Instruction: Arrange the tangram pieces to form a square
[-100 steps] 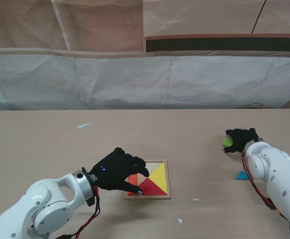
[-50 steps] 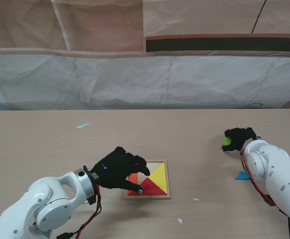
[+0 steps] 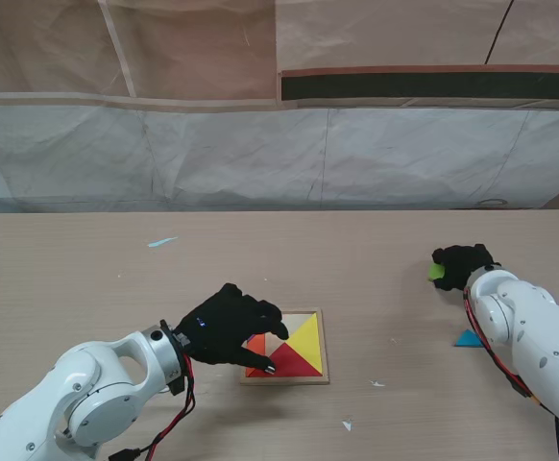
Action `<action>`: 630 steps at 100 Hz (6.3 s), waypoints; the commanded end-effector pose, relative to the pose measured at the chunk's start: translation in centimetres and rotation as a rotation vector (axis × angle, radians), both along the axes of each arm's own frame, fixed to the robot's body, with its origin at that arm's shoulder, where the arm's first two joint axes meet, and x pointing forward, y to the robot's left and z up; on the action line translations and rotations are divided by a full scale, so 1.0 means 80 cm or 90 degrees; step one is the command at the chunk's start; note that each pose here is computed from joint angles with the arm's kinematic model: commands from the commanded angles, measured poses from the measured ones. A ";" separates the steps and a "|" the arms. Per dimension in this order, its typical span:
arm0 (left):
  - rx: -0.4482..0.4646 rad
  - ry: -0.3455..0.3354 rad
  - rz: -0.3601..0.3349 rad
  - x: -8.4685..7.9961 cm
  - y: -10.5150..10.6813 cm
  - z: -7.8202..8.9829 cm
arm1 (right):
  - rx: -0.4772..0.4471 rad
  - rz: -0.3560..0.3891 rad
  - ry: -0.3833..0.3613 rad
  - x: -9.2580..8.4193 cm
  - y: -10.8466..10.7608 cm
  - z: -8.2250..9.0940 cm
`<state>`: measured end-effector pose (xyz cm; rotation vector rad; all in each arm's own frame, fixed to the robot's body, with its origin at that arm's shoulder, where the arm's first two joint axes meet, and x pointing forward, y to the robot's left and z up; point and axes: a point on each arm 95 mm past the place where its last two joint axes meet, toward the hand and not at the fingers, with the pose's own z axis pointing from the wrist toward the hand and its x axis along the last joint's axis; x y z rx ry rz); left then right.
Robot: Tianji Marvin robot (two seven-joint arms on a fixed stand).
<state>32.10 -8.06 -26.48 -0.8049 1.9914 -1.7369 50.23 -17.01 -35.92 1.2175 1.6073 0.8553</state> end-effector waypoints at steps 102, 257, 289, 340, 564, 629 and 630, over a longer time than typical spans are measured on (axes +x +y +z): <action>0.000 0.000 0.003 -0.002 0.004 -0.002 | 0.071 0.012 -0.024 -0.023 0.016 -0.041; -0.002 -0.023 0.013 -0.013 0.021 -0.001 | 0.416 0.022 -0.014 -0.058 0.147 0.061; -0.014 -0.035 0.019 -0.020 0.029 -0.002 | 0.455 0.059 0.033 -0.068 0.223 0.053; -0.008 -0.030 0.012 -0.028 0.036 -0.001 | 0.565 -0.024 0.092 -0.087 0.331 0.047; -0.006 -0.010 -0.004 -0.022 0.035 -0.002 | 0.440 -0.015 0.159 -0.121 0.351 0.030; -0.007 -0.012 -0.004 -0.021 0.035 -0.003 | 0.343 0.113 0.071 -0.113 0.345 0.035; -0.007 -0.012 -0.004 -0.021 0.035 -0.003 | 0.342 0.115 0.067 -0.113 0.345 0.035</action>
